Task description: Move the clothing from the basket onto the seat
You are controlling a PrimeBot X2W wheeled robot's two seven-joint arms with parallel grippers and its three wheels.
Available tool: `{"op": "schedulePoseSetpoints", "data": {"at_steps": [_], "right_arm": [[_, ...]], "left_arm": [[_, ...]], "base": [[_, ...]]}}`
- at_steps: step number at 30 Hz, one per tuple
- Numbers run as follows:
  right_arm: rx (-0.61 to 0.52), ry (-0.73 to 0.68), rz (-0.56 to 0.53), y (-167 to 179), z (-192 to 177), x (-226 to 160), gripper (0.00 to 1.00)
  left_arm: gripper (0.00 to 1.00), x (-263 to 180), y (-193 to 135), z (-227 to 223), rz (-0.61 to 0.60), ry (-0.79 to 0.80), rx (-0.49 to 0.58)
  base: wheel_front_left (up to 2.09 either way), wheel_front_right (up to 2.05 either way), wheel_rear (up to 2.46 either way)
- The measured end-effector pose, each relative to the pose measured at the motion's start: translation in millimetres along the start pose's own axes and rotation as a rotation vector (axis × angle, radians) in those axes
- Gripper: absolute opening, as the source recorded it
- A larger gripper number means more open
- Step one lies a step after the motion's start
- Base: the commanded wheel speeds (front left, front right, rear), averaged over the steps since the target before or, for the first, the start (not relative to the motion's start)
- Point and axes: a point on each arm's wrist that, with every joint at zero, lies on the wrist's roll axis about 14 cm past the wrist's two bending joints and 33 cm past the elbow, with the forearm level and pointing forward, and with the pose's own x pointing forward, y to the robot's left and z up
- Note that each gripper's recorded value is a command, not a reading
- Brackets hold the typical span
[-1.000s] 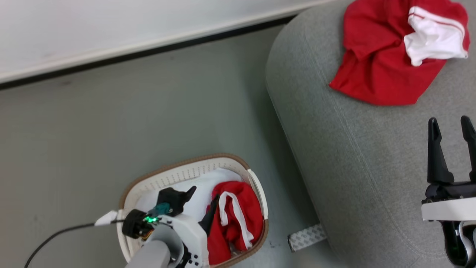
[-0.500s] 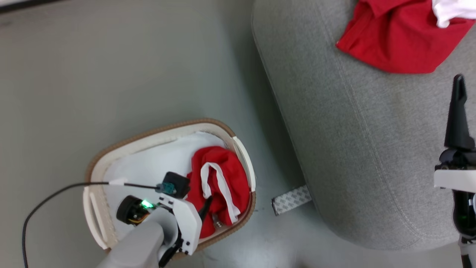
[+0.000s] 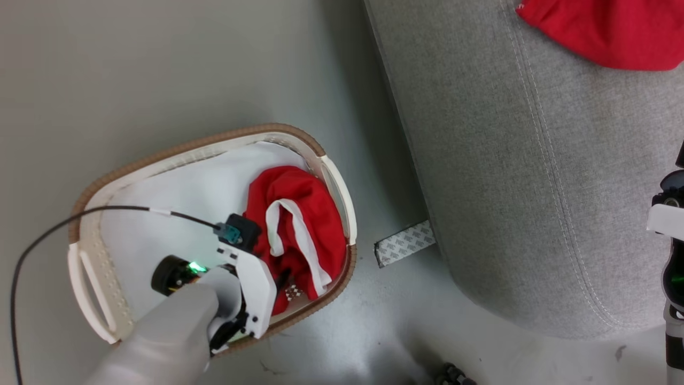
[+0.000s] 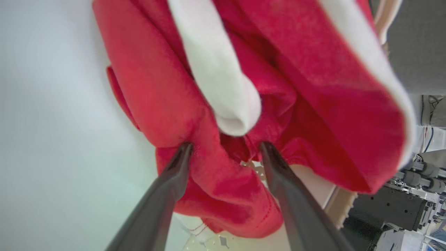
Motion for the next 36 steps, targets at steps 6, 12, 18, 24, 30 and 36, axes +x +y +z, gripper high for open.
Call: {"op": "schedulePoseSetpoints", "data": {"at_steps": [6,12,18,24,30,36], "right_arm": [[-0.011,-0.009,-0.008,-1.1,0.3,3.0,1.00],[-0.012,-0.004,-0.008,1.4,-4.1,3.5,1.00],[0.000,-0.020,0.000,5.4,1.6,5.2,1.00],[0.012,-0.030,0.011,8.4,11.4,2.4,1.00],[0.023,-0.031,0.044,13.7,23.1,-4.8,1.00],[0.035,-0.076,0.066,14.3,49.2,-13.5,1.00]], "left_arm": [[0.46,11.8,4.3,-4.8,-0.029,0.050,0.000],[0.00,18.2,2.9,-5.8,-0.058,0.058,0.016],[0.00,13.6,4.6,1.3,-0.050,0.031,0.027],[0.00,1.1,-1.4,16.8,-0.034,-0.020,0.050],[0.00,-19.6,-15.0,34.7,-0.013,-0.095,0.048],[0.00,-47.7,-30.0,56.0,0.018,-0.201,0.062]], "base": [[0.00,0.00,0.00],[0.00,0.00,0.00],[0.00,0.00,0.00],[0.00,0.00,0.00],[0.00,0.00,0.00],[0.00,0.00,0.00]]}}
